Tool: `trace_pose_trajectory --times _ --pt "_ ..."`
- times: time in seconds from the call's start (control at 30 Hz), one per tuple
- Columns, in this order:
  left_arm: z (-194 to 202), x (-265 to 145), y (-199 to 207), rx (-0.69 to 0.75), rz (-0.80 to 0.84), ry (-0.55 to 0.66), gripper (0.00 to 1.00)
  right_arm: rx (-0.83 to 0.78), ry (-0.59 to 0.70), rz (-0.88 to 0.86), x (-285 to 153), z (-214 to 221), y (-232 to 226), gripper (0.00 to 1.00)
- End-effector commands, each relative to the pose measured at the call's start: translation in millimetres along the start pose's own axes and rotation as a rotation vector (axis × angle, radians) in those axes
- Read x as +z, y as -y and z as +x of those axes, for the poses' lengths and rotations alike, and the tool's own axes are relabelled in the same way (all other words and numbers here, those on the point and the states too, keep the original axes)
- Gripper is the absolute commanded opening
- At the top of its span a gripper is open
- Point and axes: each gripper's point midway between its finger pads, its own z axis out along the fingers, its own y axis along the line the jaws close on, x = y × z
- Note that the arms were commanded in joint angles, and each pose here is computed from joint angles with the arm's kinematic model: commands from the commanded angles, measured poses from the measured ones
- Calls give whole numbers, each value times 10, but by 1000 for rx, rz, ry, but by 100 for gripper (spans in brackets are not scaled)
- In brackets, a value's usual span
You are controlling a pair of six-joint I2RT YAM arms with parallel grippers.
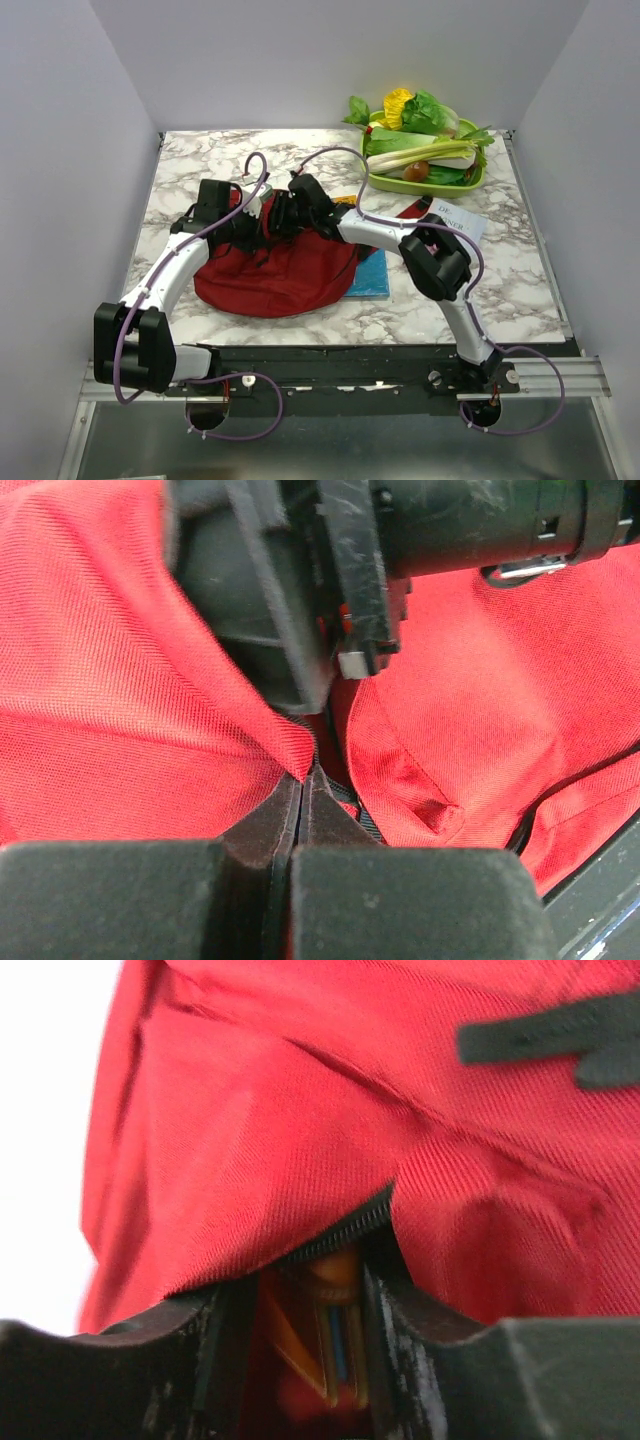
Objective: Pack the student bag
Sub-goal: Place the personal item in the student bag.
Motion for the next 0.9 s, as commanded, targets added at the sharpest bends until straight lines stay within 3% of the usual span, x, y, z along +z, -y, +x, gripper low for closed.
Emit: trace_pose_trajectory --times 0.0,0.23,0.43,0.7,0.77,0.83,0.87 --pt "-24 9 31 12 39 12 0 -101 -23 63 -290 82 124 55" --pt "13 35 -43 15 17 4 0 -211 -6 23 -591 -54 -61 58" --pt "11 30 -46 18 13 7 0 -226 22 70 -666 -64 61 56" --pt "8 7 -13 26 24 16 0 -212 33 166 -758 35 352 28" --pt "15 4 0 37 34 12 0 -222 64 189 -854 -7 399 28" --pt "3 -13 7 46 35 14 8 -258 75 163 -1014 26 381 37" --pt "4 -20 5 63 35 14 23 -276 102 128 -1048 -16 301 42"
